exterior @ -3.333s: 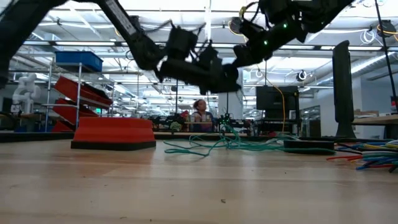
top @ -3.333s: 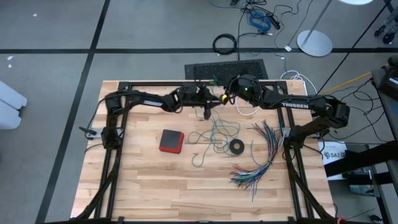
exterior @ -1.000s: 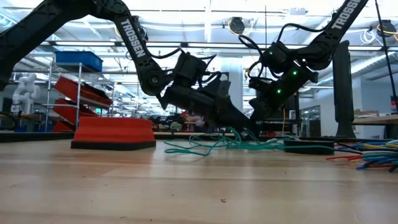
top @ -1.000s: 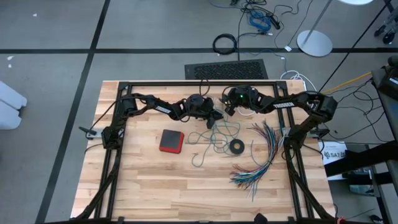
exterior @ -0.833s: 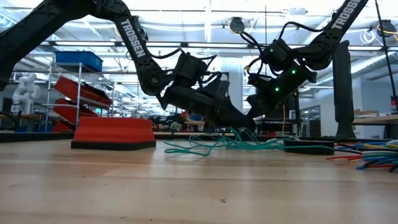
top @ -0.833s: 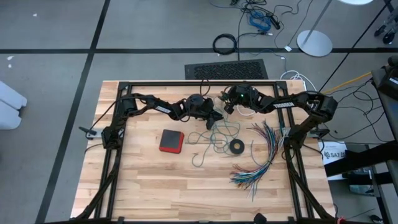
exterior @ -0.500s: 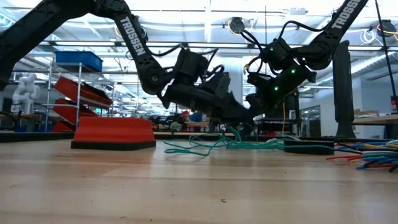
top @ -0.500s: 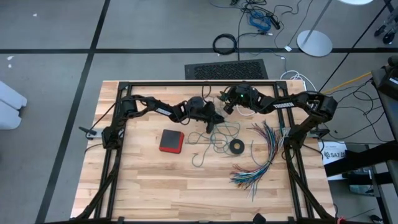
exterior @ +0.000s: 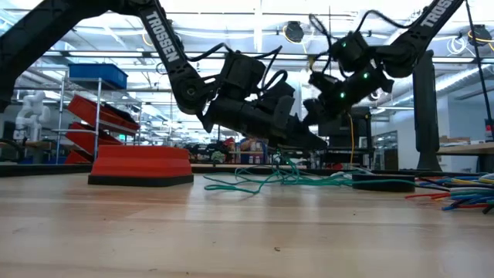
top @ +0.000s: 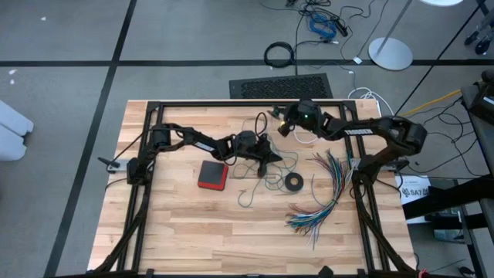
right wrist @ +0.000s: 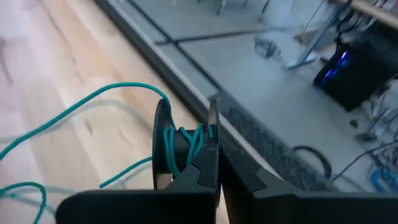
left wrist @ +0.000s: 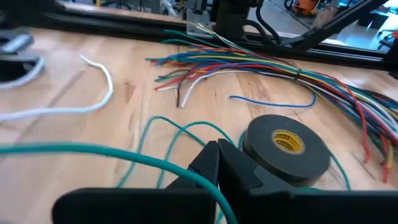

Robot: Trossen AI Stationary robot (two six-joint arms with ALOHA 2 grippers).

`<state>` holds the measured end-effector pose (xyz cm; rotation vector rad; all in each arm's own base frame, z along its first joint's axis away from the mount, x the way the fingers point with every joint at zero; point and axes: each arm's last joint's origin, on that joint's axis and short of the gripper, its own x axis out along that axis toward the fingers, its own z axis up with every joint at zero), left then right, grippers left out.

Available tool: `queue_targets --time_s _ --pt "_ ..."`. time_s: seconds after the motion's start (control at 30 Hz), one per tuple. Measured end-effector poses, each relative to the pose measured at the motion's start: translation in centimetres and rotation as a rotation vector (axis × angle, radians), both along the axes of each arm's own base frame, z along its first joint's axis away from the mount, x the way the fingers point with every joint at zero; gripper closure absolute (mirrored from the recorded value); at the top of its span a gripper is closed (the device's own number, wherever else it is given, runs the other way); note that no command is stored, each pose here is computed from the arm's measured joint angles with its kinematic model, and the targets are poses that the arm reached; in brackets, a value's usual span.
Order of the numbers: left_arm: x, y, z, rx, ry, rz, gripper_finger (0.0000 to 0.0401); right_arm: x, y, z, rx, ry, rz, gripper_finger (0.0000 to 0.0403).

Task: Coiling cords
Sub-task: Coil the green wire cable on the spool

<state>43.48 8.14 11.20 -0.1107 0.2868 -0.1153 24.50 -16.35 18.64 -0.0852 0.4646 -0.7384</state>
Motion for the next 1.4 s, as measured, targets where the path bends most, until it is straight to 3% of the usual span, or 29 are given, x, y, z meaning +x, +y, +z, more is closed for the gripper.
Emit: queue_targets --time_s 0.33,0.6,0.7,0.87,1.0,1.13,1.27,1.4 --pt "0.3 -2.8 0.0 -0.084 0.010 -0.119 0.0381 -1.5 0.9 4.6 -0.139 -0.116 -0.004 0.0403" --pt "0.1 -2.7 4.1 -0.279 -0.138 -0.311 0.0302 -2.4 2.5 7.7 -0.234 -0.213 0.035 0.0403" --pt "-0.2 -2.6 4.9 -0.321 -0.097 -0.351 0.0271 -3.0 3.3 9.2 -0.289 -0.264 0.052 0.0403" --pt "-0.6 -2.9 3.7 -0.367 0.042 -0.335 0.0238 -4.6 4.4 11.6 -0.365 -0.339 0.055 0.0403" --pt "-0.6 -3.4 3.4 -0.346 0.065 -0.351 0.0230 -6.0 5.3 13.2 -0.412 -0.390 0.054 0.0403" --pt "-0.3 -3.7 3.9 -0.280 -0.003 -0.316 0.0230 -6.9 5.8 13.9 -0.434 -0.417 0.054 0.0403" --pt "-1.0 -2.3 3.8 -0.200 0.091 -0.194 0.0230 -7.2 6.0 14.1 -0.432 -0.410 0.056 0.0403" --pt "-2.6 -1.6 6.2 -0.062 0.175 -0.154 0.0230 -7.3 6.0 13.8 -0.437 -0.360 0.059 0.0403"
